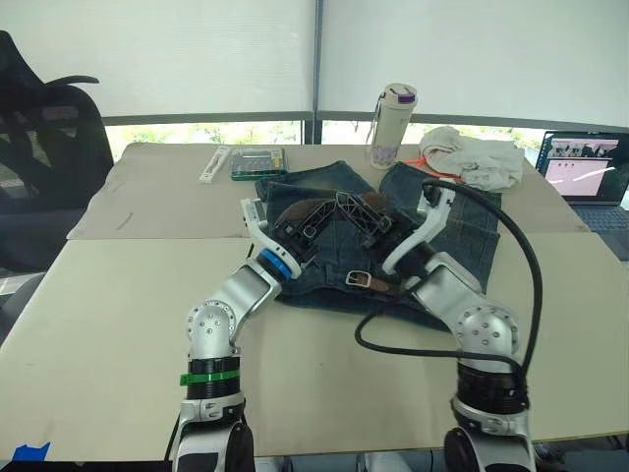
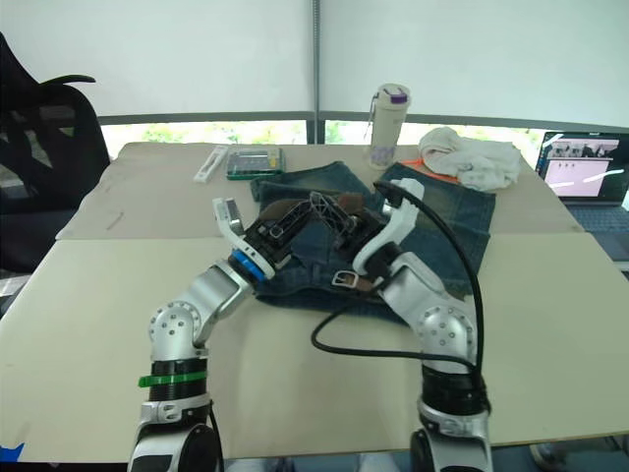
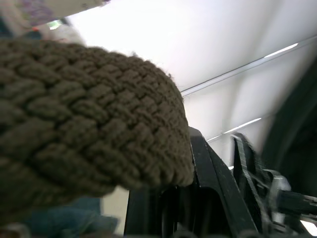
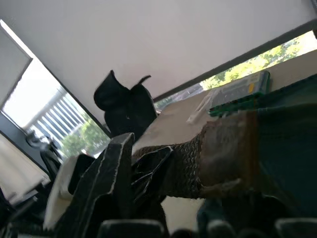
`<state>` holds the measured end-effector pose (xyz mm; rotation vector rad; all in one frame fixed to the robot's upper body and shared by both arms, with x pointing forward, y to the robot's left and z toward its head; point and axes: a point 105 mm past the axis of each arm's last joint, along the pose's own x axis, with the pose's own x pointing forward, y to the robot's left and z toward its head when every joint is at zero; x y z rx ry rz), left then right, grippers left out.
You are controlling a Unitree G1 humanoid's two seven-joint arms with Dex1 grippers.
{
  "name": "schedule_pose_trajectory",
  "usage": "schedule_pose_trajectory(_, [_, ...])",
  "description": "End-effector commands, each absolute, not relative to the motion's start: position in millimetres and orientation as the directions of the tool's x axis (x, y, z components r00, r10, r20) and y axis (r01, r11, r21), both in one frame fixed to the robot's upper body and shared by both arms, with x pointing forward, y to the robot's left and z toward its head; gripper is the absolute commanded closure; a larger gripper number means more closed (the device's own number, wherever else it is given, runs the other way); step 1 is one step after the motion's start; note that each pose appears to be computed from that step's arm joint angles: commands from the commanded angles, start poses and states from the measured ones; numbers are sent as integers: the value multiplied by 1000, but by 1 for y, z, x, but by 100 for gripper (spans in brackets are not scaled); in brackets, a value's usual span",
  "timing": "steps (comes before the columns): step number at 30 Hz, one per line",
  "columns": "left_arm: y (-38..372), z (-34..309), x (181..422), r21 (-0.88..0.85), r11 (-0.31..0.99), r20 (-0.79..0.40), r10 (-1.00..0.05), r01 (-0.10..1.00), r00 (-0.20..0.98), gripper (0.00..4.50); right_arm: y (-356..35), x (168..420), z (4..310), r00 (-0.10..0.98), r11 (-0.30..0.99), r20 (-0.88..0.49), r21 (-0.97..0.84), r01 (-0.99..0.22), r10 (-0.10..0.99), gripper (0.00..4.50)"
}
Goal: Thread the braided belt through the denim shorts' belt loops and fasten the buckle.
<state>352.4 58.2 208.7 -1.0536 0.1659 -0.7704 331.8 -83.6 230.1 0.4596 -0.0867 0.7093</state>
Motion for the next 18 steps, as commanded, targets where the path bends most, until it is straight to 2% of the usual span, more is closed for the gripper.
schedule_pose_trajectory(1, [66,208,342,-778,389,150,-647,493,747,450,-96,319,221,737,730,186,116,-673,650,52])
schedule_pose_trajectory(2, [70,208,340,-774,410,134,-639,482,758,450,-100,316,217,733,733,175,77,-676,658,22])
schedule_pose_trajectory(5, [87,197,340,-755,509,47,-588,414,808,450,-112,309,212,708,715,155,11,-699,690,22])
schedule_pose_trajectory(9, [104,185,341,-677,643,-50,-524,357,850,450,-129,298,197,652,653,39,-85,-753,757,22])
schedule_pose_trajectory(13, [110,168,343,-681,675,-126,-489,283,863,450,-138,299,194,644,635,-11,-156,-756,765,22])
schedule_pose_trajectory(18, [106,151,344,-713,669,-185,-469,211,864,450,-137,298,195,632,621,-9,-178,-763,775,22])
